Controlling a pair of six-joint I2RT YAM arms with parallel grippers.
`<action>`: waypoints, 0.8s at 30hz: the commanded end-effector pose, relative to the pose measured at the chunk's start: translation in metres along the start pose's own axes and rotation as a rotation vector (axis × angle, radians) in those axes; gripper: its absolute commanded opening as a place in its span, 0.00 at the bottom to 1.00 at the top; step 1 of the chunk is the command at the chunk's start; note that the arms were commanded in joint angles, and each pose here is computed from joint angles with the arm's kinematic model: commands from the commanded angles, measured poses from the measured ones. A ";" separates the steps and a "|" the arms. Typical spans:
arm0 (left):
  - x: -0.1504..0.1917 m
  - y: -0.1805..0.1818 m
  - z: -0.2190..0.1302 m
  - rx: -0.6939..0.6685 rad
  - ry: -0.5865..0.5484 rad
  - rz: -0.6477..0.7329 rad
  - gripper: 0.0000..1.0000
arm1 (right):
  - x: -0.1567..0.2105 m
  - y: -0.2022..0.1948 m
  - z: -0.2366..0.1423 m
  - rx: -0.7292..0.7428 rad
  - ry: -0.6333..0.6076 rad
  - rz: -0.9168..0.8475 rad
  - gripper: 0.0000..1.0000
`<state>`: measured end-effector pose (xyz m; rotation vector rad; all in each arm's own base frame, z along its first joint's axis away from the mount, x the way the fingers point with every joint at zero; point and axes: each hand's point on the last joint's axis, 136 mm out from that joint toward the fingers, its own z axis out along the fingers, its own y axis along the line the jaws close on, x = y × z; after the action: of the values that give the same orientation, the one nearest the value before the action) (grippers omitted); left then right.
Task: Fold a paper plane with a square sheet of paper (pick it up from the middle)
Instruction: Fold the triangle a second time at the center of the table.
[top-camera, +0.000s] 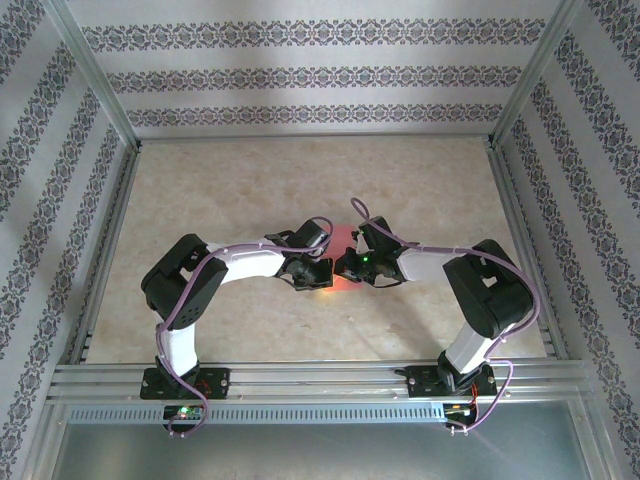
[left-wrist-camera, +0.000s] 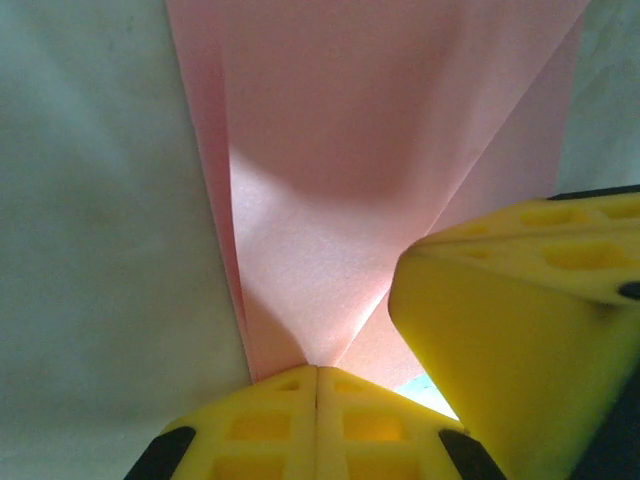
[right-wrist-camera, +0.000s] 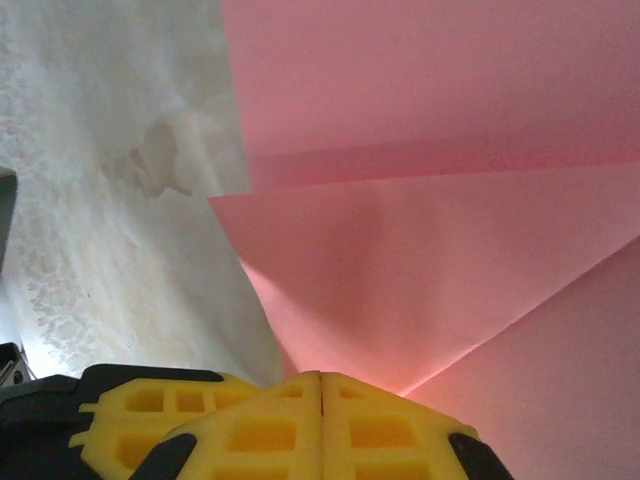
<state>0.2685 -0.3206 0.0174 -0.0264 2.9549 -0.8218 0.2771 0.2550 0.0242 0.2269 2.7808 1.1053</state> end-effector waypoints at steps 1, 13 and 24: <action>0.013 0.026 0.007 -0.078 0.030 -0.035 0.00 | 0.008 -0.012 0.010 0.027 0.036 0.032 0.06; -0.008 -0.008 -0.014 0.051 -0.057 0.011 0.00 | 0.013 -0.037 0.017 0.105 0.058 0.088 0.06; 0.005 0.027 0.003 -0.046 -0.009 -0.049 0.00 | 0.010 -0.036 0.015 0.094 0.059 0.099 0.06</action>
<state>0.2683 -0.3176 0.0184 -0.0445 2.9322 -0.8478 0.2803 0.2563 0.0138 0.2640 2.7996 1.1172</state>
